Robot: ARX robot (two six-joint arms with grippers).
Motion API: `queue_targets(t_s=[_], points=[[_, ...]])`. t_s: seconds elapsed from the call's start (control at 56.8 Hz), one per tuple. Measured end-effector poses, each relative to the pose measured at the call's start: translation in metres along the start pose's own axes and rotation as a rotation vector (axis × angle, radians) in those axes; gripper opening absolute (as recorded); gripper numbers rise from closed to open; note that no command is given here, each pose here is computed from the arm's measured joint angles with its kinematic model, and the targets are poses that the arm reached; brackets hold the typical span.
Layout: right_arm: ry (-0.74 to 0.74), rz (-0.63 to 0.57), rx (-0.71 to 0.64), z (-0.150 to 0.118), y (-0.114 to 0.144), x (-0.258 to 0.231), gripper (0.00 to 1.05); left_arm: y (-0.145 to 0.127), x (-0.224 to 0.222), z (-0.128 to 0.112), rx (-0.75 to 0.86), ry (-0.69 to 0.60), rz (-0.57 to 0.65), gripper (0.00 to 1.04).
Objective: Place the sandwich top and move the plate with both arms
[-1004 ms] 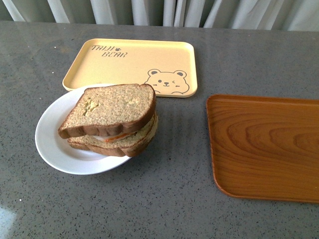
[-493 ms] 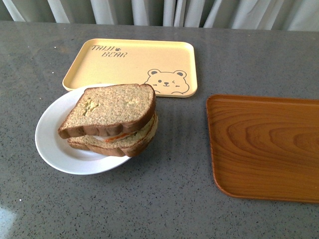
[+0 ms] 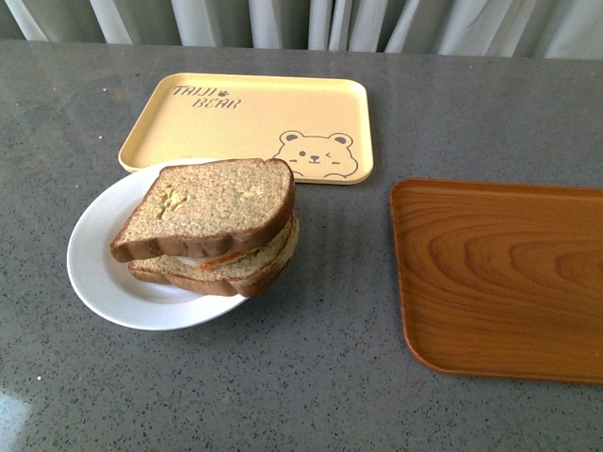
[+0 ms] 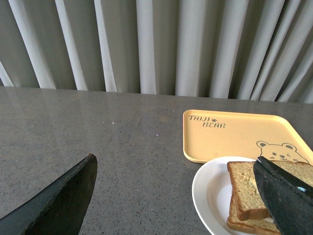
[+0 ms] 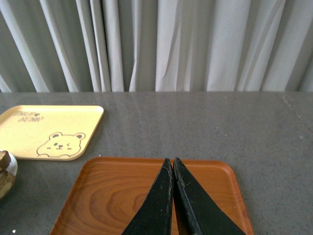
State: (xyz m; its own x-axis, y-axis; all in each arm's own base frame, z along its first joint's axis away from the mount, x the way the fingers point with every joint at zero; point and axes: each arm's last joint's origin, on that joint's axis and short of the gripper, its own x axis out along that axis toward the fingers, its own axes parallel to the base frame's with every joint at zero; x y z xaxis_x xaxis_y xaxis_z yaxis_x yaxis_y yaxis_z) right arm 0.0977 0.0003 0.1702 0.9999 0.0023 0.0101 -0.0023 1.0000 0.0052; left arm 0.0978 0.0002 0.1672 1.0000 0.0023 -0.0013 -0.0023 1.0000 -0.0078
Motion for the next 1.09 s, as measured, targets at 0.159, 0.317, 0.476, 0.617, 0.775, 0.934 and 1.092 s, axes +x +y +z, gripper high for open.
queue_targets(t_s=[0.159, 0.317, 0.476, 0.617, 0.775, 0.934, 1.092], points=[[-0.006, 0.001, 0.000, 0.000, 0.000, -0.001, 0.02, 0.000, 0.000, 0.000, 0.000, 0.000, 0.000, 0.96], [-0.007, 0.001, 0.000, 0.000, 0.000, -0.001, 0.02, 0.000, 0.000, 0.000, 0.000, 0.000, 0.000, 0.96], [-0.008, 0.000, -0.002, 0.000, 0.000, -0.001, 0.25, 0.000, 0.000, 0.000, 0.000, 0.000, 0.000, 0.96], [-0.008, 0.001, -0.002, 0.000, 0.000, -0.001, 0.48, 0.000, 0.000, 0.000, 0.000, 0.000, 0.000, 0.96], [-0.007, 0.000, -0.002, 0.000, 0.000, -0.001, 0.86, 0.000, 0.000, 0.000, 0.000, 0.000, 0.000, 0.96], [-0.007, 0.000, -0.002, 0.000, 0.000, -0.001, 0.96, 0.000, 0.004, 0.000, -0.215, 0.329, -0.233, 0.96], [-0.008, 0.000, -0.002, 0.000, 0.000, -0.001, 0.96, 0.002, 0.032, -0.005, -0.476, 0.565, -0.447, 0.96]])
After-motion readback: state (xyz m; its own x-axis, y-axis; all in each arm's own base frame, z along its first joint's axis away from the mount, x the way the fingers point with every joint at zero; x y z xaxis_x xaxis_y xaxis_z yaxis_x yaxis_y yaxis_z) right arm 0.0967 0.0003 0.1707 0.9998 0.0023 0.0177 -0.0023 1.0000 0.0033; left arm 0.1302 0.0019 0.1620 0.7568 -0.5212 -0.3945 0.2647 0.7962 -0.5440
